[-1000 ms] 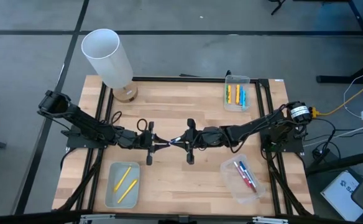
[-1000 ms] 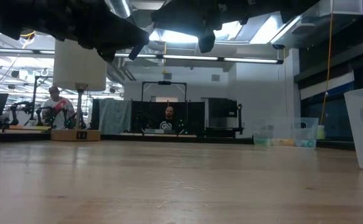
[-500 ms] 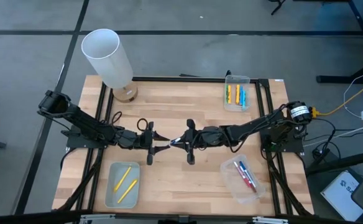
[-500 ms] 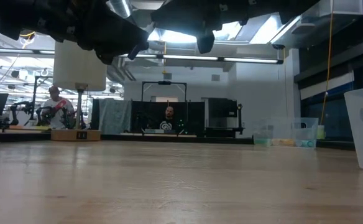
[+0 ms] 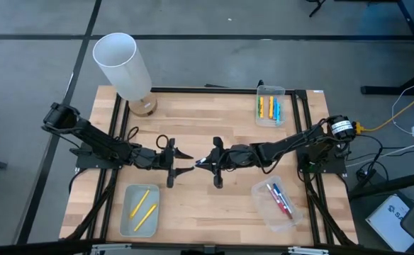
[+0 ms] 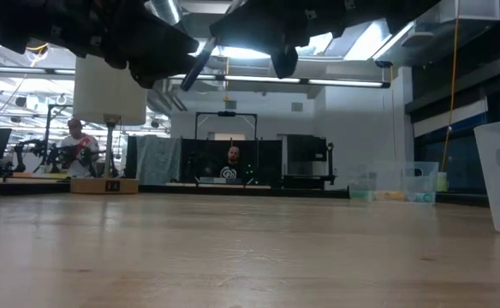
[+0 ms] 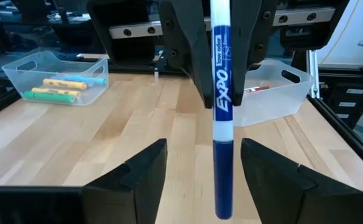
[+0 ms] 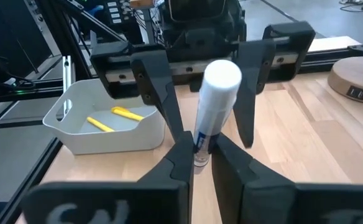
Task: Pick & Place Markers
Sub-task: Put the dark blue marker pen into the bottom transparent bin
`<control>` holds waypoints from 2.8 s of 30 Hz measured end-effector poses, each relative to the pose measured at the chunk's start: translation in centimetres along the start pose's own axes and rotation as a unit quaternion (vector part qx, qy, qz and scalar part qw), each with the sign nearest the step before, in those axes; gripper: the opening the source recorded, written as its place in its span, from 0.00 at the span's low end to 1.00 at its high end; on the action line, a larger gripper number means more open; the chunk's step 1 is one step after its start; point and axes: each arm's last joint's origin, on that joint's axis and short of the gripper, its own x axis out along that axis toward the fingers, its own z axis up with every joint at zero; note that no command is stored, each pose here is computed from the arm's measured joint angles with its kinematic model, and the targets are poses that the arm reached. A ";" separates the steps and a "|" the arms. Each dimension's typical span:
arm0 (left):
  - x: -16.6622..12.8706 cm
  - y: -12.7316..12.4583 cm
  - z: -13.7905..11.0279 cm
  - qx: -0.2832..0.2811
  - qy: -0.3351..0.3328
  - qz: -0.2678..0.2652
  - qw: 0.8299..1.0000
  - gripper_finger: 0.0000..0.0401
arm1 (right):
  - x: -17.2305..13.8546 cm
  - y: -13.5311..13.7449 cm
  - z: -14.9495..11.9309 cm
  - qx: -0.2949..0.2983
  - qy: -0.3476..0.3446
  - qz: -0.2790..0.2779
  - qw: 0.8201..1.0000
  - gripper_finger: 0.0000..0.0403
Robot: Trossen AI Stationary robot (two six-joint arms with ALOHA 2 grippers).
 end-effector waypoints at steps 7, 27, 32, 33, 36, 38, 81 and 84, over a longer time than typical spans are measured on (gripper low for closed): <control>-1.2 0.3 0.5 0.010 0.023 -0.001 1.000 0.50 | 0.0 -0.1 -0.2 0.014 0.010 -0.003 1.000 0.09; -5.6 0.5 3.2 0.065 -0.005 0.028 0.997 0.51 | -3.4 -0.4 1.8 0.108 0.048 -0.055 0.991 0.09; -6.5 1.0 3.4 0.057 0.007 0.028 0.998 0.51 | -5.1 -0.4 2.9 0.152 0.060 -0.039 0.986 0.09; -6.7 1.1 3.4 0.058 0.010 0.028 0.998 0.51 | -5.4 -0.4 3.0 0.158 0.062 -0.037 0.985 0.09; -7.1 1.2 3.4 0.054 0.017 0.008 0.998 0.51 | -6.4 -0.5 3.6 0.177 0.066 -0.031 0.981 0.09; -7.4 1.2 3.5 0.048 0.018 -0.013 0.999 0.51 | -7.1 -0.5 3.8 0.190 0.076 -0.027 0.978 0.09; -10.1 5.2 -3.3 -0.003 -0.110 -0.120 0.987 0.51 | -13.9 -1.1 1.5 0.510 0.465 0.048 0.722 0.09; -10.1 5.2 -3.3 -0.006 -0.108 -0.120 0.987 0.51 | -14.1 -0.7 1.4 0.528 0.481 0.044 0.699 0.10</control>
